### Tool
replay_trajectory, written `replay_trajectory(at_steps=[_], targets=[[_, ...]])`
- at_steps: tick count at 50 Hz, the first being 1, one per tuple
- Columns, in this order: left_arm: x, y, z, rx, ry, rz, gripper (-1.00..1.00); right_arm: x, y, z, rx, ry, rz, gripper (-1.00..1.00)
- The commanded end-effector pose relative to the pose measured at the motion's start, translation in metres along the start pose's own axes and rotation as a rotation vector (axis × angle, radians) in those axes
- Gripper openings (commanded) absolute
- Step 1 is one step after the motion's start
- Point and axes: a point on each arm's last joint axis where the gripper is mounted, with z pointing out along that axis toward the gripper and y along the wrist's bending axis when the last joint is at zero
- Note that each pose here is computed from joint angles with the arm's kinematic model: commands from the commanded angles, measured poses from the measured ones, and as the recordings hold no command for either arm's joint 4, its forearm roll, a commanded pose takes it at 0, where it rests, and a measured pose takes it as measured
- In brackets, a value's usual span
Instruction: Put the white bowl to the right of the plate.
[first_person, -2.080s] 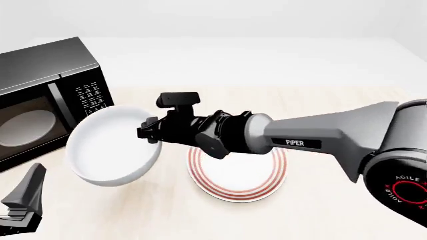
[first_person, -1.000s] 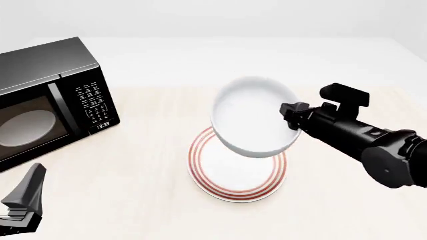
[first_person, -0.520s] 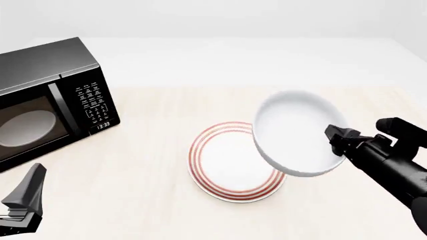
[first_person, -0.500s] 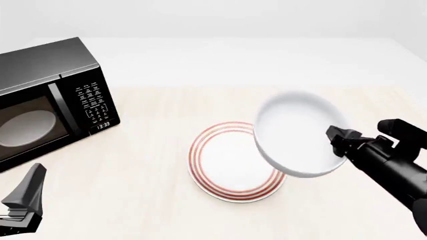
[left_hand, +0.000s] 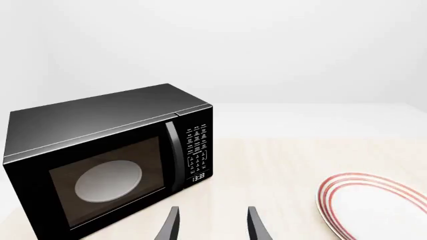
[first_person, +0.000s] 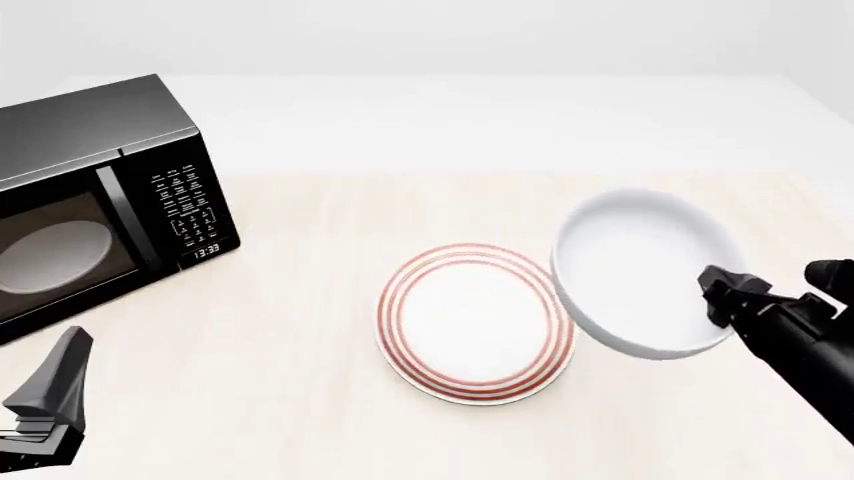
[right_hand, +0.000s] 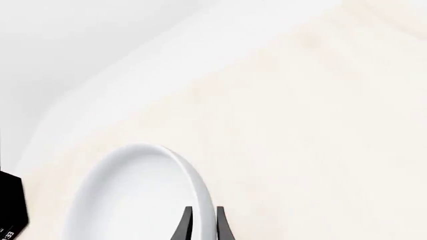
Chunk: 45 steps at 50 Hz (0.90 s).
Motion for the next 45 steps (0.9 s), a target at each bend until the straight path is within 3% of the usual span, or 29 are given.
replay_trajectory(at_steps=[1, 18, 45], targets=[[0.0, 0.0, 0.0, 0.0, 0.0, 0.0, 1.0, -0.004, -0.018, 0.015, 0.129, -0.007, 0.056, -1.0], [0.0, 0.0, 0.0, 0.0, 0.0, 0.0, 1.0, -0.023, -0.032, 0.044, 0.197, -0.031, 0.082, -1.0], [0.0, 0.0, 0.0, 0.0, 0.0, 0.0, 1.0, 0.003, -0.079, 0.049, 0.33, -0.05, 0.173, -1.0]])
